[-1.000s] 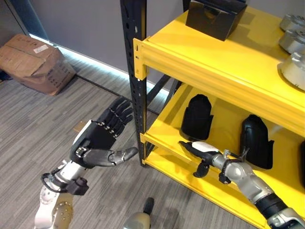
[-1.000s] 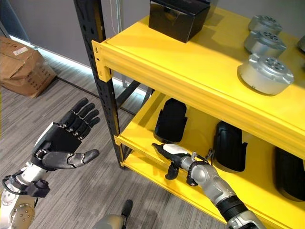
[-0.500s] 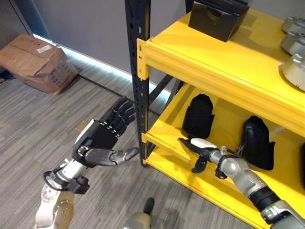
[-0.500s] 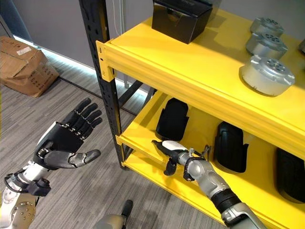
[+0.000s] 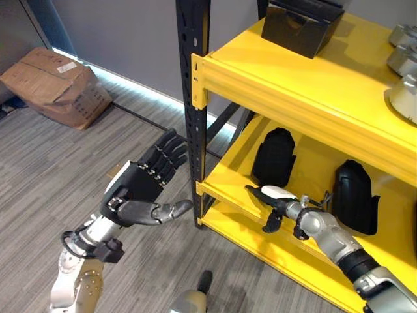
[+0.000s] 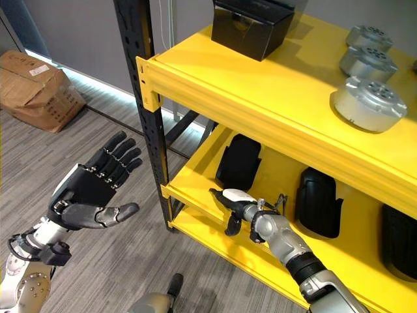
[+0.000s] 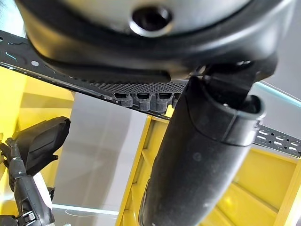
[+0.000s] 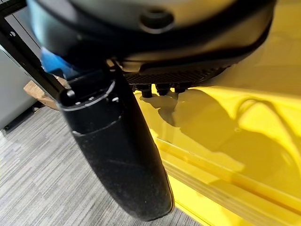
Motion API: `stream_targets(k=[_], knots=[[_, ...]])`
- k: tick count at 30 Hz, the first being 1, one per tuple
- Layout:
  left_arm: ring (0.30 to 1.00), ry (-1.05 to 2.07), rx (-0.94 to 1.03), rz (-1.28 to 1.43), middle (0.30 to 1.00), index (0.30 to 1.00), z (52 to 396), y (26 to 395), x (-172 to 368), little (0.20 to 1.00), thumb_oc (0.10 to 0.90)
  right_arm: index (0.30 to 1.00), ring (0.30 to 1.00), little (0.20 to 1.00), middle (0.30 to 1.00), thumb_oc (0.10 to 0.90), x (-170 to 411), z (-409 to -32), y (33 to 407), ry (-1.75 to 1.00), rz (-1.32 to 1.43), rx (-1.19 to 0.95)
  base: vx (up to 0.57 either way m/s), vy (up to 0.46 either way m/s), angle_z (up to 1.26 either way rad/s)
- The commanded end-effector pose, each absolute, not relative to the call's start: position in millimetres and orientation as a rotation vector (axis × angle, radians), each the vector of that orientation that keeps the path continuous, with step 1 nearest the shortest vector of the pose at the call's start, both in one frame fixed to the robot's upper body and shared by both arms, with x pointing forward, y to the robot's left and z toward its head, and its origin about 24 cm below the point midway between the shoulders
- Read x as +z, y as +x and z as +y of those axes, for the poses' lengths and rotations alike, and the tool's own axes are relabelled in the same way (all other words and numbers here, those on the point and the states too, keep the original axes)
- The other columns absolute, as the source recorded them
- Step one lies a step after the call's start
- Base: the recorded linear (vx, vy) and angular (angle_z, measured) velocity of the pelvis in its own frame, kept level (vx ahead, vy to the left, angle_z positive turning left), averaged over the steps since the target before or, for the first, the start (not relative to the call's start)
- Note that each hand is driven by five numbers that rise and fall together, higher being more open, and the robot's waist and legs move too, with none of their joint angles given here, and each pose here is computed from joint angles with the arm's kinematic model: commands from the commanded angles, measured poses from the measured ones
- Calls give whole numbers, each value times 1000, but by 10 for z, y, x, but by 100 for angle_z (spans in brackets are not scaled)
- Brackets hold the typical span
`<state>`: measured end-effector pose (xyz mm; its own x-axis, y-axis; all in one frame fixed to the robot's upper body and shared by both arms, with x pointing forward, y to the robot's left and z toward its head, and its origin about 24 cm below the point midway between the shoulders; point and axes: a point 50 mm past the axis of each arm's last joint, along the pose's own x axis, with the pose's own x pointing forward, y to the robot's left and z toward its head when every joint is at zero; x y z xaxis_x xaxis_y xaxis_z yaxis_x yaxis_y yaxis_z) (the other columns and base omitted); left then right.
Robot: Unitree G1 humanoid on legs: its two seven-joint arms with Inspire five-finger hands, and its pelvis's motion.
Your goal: Move parts from the plastic box to the shelf.
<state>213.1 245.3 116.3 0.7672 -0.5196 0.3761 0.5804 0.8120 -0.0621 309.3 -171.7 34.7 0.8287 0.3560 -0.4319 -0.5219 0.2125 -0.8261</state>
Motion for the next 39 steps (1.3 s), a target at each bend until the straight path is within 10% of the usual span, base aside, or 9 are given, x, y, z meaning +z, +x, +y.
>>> stream_targets(k=[1,20,33,39], knots=[[1000,-171,-716,-490,1000,1000,2254,2176,1352,1000,900,1000,1000,1000,1000,900,658,-1553,3363,-1242,30,580,0,0,0],[1000,-116,-438,-339,1000,1000,2290,2286,1089,1000,900,1000,1000,1000,1000,900,953,-803,2615,-523,-139,1137,1,-3,-1],[1000,-358,-256,-289,1000,1000,2362,2198,853,1000,900,1000,1000,1000,1000,900,1262,-1462,2258,-32,-378,886,-21,11,-23],[1000,-450,-315,-397,1000,1000,2363,2108,938,1000,900,1000,1000,1000,1000,900,1563,-1956,2163,-15,-594,395,-20,29,-27]])
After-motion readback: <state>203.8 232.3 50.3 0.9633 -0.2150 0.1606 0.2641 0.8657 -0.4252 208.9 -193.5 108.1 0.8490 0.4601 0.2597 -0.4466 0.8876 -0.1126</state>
